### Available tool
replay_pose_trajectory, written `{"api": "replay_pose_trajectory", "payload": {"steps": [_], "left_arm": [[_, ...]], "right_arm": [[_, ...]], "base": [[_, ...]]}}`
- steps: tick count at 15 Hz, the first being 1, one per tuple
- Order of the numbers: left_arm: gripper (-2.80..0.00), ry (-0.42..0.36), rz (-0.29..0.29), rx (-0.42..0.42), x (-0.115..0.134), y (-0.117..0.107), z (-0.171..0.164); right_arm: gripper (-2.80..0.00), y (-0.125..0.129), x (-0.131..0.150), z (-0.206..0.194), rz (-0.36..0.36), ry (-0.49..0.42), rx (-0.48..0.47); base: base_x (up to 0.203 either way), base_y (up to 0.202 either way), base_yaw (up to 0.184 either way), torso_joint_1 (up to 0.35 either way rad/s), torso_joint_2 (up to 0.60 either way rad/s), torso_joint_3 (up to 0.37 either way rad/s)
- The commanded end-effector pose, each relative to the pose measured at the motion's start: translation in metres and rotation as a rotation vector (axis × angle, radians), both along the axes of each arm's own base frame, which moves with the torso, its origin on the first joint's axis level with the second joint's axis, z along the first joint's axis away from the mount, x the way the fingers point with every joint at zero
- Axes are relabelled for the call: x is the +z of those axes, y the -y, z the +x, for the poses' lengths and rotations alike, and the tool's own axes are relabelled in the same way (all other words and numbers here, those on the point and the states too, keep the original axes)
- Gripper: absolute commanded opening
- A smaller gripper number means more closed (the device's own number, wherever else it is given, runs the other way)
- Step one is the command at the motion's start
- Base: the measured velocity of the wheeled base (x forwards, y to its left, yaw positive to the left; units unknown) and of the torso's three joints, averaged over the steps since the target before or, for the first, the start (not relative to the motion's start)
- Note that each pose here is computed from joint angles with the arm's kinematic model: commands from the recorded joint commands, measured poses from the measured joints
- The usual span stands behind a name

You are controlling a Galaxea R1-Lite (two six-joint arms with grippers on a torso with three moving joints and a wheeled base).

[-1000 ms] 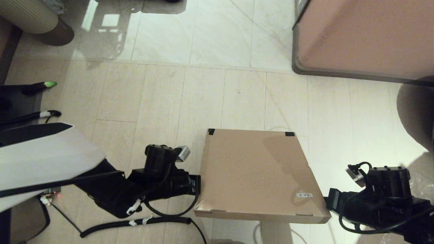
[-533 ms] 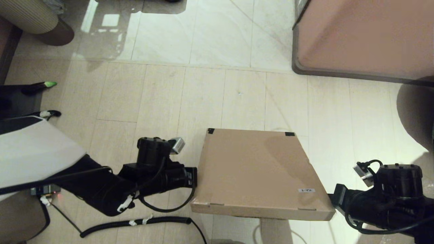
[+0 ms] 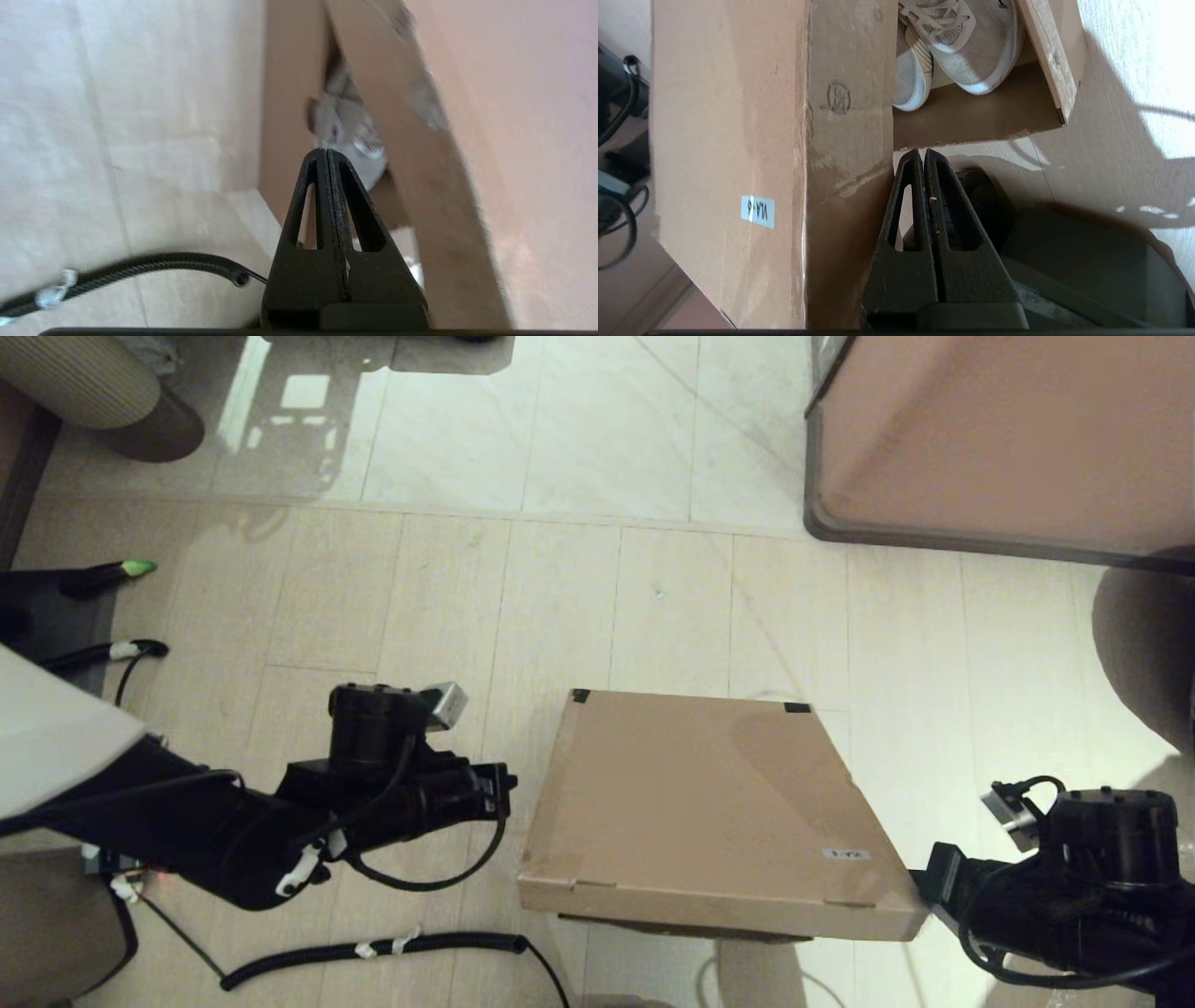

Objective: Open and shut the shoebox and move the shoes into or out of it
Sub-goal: Open the shoe box

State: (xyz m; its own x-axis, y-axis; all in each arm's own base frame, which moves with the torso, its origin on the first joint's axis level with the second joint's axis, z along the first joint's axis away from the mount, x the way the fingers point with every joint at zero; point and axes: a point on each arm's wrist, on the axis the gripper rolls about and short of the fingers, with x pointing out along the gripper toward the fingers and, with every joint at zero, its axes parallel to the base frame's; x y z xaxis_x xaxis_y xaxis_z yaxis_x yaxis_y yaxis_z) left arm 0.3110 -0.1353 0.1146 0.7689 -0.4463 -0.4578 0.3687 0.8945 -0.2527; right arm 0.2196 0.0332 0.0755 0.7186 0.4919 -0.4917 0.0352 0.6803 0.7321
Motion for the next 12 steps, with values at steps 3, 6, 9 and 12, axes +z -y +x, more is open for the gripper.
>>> {"api": "replay_pose_trajectory", "payload": {"steps": [3, 6, 9, 12], "left_arm": [[-2.80, 0.054, -0.014, 0.082, 0.016, -0.021, 0.007], [-2.80, 0.074, -0.022, 0.096, 0.024, -0.026, 0.005], [-2.80, 0.087, -0.027, 0.103, 0.029, -0.029, 0.002], [-2.80, 0.110, -0.034, 0.129, 0.038, -0.039, 0.000]], "right_arm": [[-2.80, 0.001, 0.017, -0.007, 0.007, 0.020, 0.000], [-2.80, 0.001, 0.035, -0.009, 0.017, 0.020, 0.002], [-2.80, -0.001, 0.059, -0.003, 0.105, -0.003, 0.011], [-2.80, -0.002, 0.069, 0.009, 0.128, 0.016, 0.008]], "base": [[0.000, 0.000, 0.000, 0.000, 0.00, 0.000], [0.000, 0.000, 0.000, 0.000, 0.00, 0.000], [0.000, 0.000, 0.000, 0.000, 0.00, 0.000], [0.000, 0.000, 0.000, 0.000, 0.00, 0.000]]}}
